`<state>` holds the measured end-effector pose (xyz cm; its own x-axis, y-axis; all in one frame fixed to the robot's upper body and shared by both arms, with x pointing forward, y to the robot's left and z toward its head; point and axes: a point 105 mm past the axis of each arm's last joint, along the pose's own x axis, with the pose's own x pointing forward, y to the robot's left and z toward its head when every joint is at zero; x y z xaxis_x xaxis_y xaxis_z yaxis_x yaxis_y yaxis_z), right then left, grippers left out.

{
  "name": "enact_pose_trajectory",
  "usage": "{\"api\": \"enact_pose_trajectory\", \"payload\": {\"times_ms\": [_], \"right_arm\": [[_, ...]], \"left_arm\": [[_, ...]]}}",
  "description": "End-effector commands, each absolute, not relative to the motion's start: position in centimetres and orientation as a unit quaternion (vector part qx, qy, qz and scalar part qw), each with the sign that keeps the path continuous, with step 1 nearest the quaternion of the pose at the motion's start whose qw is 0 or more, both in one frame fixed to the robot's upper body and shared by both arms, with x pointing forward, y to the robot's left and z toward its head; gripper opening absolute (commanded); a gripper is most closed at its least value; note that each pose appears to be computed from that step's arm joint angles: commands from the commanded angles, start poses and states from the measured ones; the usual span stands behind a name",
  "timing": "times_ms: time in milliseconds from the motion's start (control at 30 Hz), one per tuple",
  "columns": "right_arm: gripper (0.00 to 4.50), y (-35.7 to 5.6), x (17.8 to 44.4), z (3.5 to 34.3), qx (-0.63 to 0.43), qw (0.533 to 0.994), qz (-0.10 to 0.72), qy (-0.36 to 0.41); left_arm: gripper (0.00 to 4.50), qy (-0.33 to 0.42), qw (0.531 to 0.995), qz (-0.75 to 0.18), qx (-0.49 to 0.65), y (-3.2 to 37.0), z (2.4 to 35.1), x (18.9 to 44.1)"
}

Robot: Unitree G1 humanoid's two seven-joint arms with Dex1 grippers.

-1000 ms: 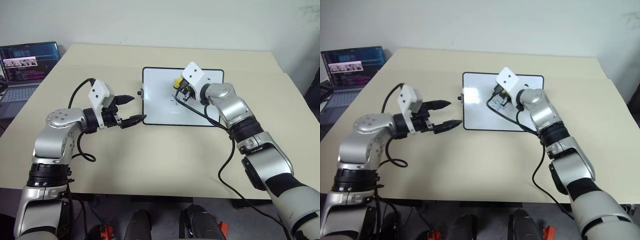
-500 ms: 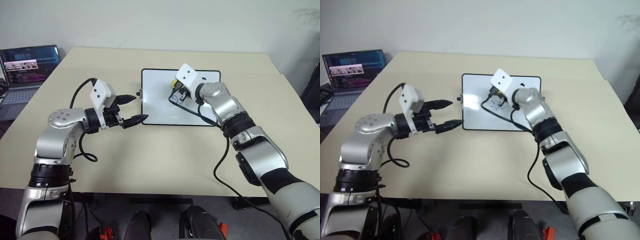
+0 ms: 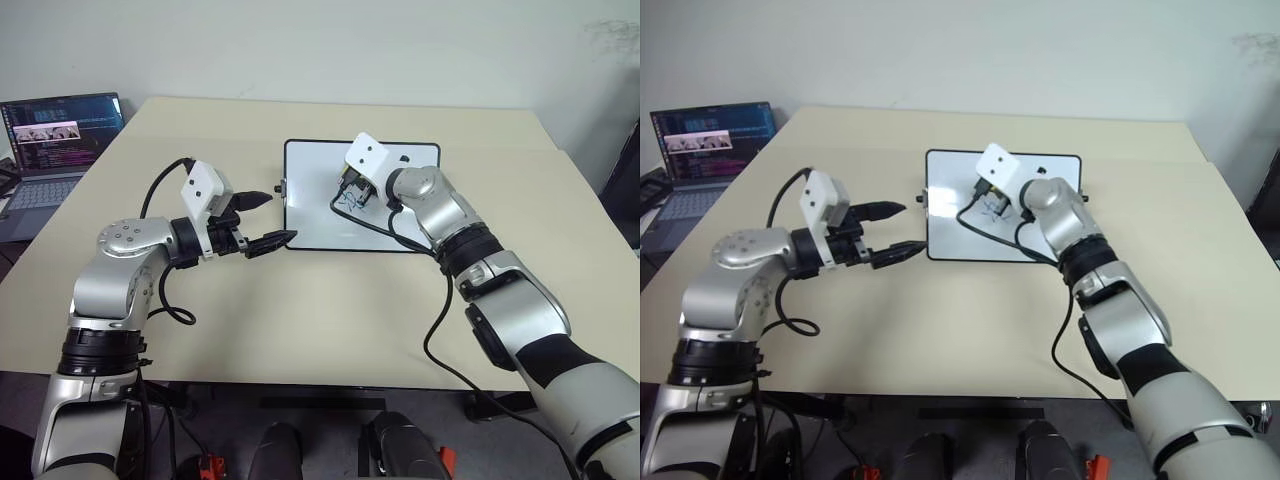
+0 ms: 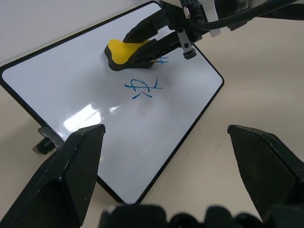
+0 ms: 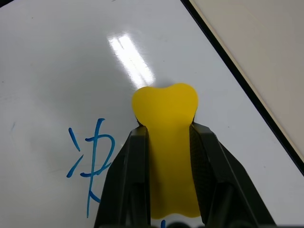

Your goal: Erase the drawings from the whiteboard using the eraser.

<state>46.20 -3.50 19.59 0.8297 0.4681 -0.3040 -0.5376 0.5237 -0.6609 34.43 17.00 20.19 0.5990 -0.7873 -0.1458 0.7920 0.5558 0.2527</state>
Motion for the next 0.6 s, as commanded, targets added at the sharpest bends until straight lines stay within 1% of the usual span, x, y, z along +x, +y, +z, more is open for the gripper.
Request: {"api": "enact_pose_trajectory", "payload": {"times_ms": [33,233,300,367,533,600], "right_arm": [[0.82,-3.7,45.1,15.1,-0.413,0.842,0.328,0.114],[0.81,-3.4,44.0,12.8,-0.421,0.825,0.352,0.132],[0.81,-3.4,43.0,11.1,-0.422,0.811,0.374,0.152],[0.81,-3.5,42.4,10.1,-0.425,0.801,0.387,0.166],[0.80,-4.0,42.2,9.7,-0.430,0.796,0.387,0.177],[0.80,-4.4,42.6,9.9,-0.433,0.802,0.374,0.175]], "left_arm": [[4.50,-0.016,0.878,-0.451,0.159,16.7,21.5,34.1],[4.50,-0.017,0.877,-0.452,0.161,16.7,21.6,34.1],[4.50,-0.016,0.877,-0.452,0.161,16.7,21.7,34.0],[4.50,-0.016,0.877,-0.452,0.161,16.7,21.7,34.0],[4.50,-0.019,0.878,-0.451,0.159,16.8,21.8,33.9],[4.50,-0.021,0.879,-0.450,0.159,16.7,21.9,34.0]]}}
